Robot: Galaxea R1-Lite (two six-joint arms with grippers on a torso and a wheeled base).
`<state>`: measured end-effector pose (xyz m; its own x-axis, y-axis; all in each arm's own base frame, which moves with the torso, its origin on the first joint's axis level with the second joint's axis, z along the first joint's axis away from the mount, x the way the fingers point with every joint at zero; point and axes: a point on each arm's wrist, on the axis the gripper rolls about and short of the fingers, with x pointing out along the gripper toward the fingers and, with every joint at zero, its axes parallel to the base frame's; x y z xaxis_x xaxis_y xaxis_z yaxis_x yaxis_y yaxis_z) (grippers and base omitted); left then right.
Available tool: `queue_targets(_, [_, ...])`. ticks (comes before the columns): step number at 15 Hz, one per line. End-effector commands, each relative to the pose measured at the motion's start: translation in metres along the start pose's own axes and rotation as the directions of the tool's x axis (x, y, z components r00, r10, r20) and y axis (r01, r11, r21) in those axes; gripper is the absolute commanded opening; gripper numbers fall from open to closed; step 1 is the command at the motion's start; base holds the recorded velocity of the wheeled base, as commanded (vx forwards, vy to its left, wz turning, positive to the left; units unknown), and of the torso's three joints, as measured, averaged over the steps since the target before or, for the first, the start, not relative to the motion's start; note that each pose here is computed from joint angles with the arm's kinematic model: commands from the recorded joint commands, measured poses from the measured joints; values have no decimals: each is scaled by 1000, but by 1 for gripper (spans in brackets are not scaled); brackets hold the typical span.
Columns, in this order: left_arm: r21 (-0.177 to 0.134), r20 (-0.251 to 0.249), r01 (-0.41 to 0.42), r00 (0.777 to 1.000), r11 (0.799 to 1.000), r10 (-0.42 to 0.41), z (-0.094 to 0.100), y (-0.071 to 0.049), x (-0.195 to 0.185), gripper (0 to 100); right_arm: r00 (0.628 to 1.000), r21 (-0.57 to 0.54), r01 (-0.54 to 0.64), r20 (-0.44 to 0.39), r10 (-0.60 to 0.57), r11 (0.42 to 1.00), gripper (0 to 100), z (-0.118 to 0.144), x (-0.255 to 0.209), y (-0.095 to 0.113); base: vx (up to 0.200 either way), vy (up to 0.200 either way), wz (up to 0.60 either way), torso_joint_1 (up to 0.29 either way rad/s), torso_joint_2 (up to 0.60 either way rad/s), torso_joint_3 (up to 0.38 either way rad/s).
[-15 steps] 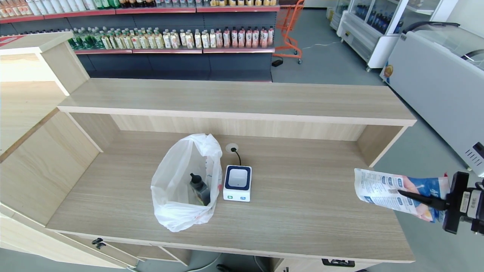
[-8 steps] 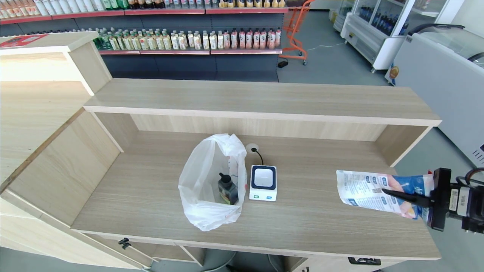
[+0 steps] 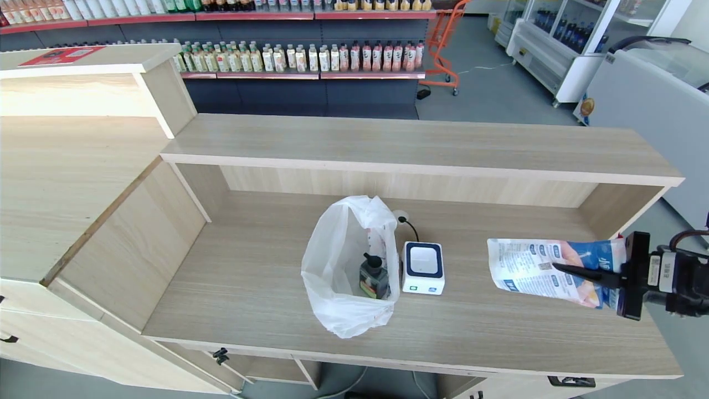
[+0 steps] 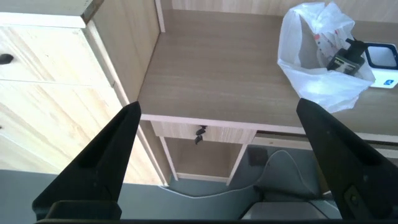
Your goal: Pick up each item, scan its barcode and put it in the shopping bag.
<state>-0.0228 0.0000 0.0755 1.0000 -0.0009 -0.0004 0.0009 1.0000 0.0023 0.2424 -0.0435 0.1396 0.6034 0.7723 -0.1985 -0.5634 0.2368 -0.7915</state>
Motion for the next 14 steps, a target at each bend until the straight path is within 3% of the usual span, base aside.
queue_targets(1, [1, -1, -1, 1000, 1000, 1, 0, 0, 0, 100, 1000, 13, -4, -2, 4, 1000, 0, -4, 2, 0, 0, 0, 0, 0, 0, 0])
queue_targets(4, [-1, 0, -1, 1000, 1000, 1, 0, 0, 0, 100, 1000, 42, -10, -2, 10, 999, 0, -7, 4, 1, 200, 0, 0, 2, -1, 2])
queue_targets(11, [-1, -1, -1, 1000, 1000, 1, 0, 0, 0, 100, 990, 179, -129, 75, 117, 975, 0, -23, 42, 16, 0, 0, 0, 0, 0, 0])
queue_targets(14, [-1, 0, -1, 1000, 1000, 1, 0, 0, 0, 100, 975, 189, -202, 128, 180, 961, 0, -25, 66, 26, 0, 0, 0, 0, 0, 0])
